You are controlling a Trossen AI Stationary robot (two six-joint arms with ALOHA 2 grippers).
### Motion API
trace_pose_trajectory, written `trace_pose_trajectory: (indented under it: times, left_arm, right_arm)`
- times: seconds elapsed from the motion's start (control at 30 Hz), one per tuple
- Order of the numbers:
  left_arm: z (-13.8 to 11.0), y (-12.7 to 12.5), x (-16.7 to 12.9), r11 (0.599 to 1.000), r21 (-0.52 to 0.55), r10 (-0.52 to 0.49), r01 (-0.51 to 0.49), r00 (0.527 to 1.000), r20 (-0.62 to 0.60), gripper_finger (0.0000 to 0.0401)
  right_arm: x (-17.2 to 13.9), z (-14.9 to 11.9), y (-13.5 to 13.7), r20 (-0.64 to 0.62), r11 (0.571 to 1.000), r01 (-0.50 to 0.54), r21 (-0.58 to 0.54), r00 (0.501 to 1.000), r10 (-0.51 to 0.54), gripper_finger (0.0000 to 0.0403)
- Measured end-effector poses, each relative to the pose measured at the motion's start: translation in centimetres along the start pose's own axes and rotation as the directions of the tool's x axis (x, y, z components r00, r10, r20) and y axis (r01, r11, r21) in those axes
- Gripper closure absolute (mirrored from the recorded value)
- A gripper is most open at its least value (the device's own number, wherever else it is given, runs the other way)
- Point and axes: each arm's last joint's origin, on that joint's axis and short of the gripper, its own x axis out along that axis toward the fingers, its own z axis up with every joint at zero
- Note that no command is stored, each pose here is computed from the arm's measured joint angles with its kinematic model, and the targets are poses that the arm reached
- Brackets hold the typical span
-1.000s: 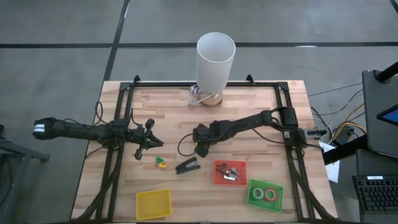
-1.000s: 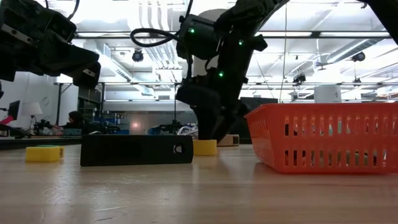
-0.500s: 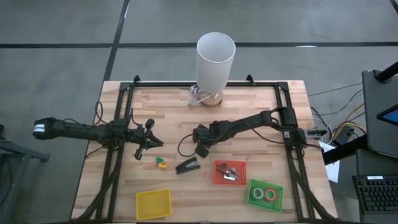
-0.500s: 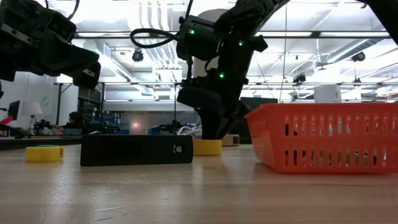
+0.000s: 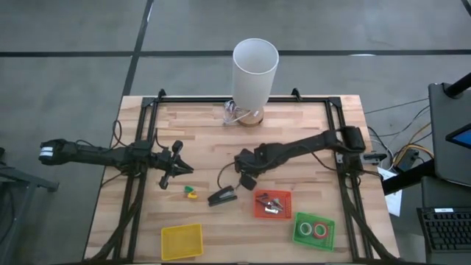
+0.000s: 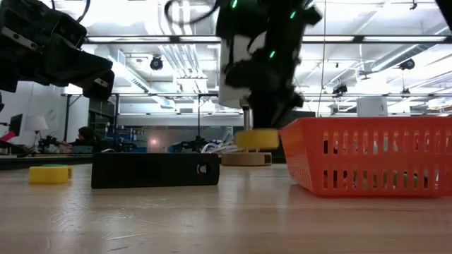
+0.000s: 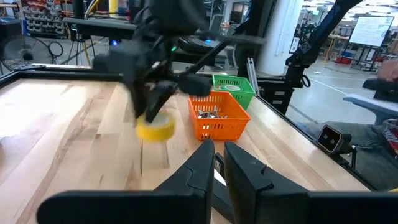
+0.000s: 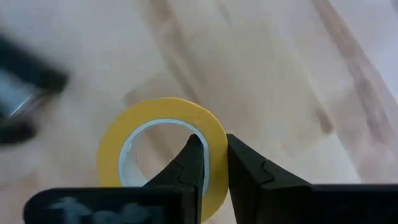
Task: Pick and place Stapler, Stapler remover, tape
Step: Put the yellow tape into the green basket
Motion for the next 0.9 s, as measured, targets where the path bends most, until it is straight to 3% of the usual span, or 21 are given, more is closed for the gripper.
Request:
trace_pose_trajectory:
  times: [0.23,0.4,0.53,0.67,0.9]
  left_arm:
    - [0.0,0.0,0.0,1.0,0.0,0.0,0.0,1.0,-0.001,0.0362]
    - [0.0,0.0,0.0,1.0,-0.001,0.0,0.0,1.0,-0.002,0.0362]
    - [0.0,0.0,0.0,1.0,-0.001,0.0,0.0,1.0,-0.002,0.0362]
    - [0.0,0.0,0.0,1.0,-0.001,0.0,0.0,1.0,-0.003,0.0362]
    - [-0.1,0.0,0.0,1.0,-0.002,0.001,-0.001,1.0,-0.008,0.0362]
  right_arm:
    - [-5.6,-4.1,2.0,0.001,1.0,0.028,-0.01,1.0,-0.028,0.0359]
    - [-9.5,-8.5,2.8,0.008,0.994,0.1,0.045,0.995,-0.101,0.0356]
    - [-12.0,-12.2,3.5,0.009,0.99,0.09,0.107,0.996,-0.091,0.0358]
    - [-13.5,-15.7,4.0,0.015,0.985,0.059,0.163,0.998,-0.062,0.0355]
    - [-14.1,-21.8,5.0,-0.015,0.994,0.048,0.097,0.999,-0.047,0.0352]
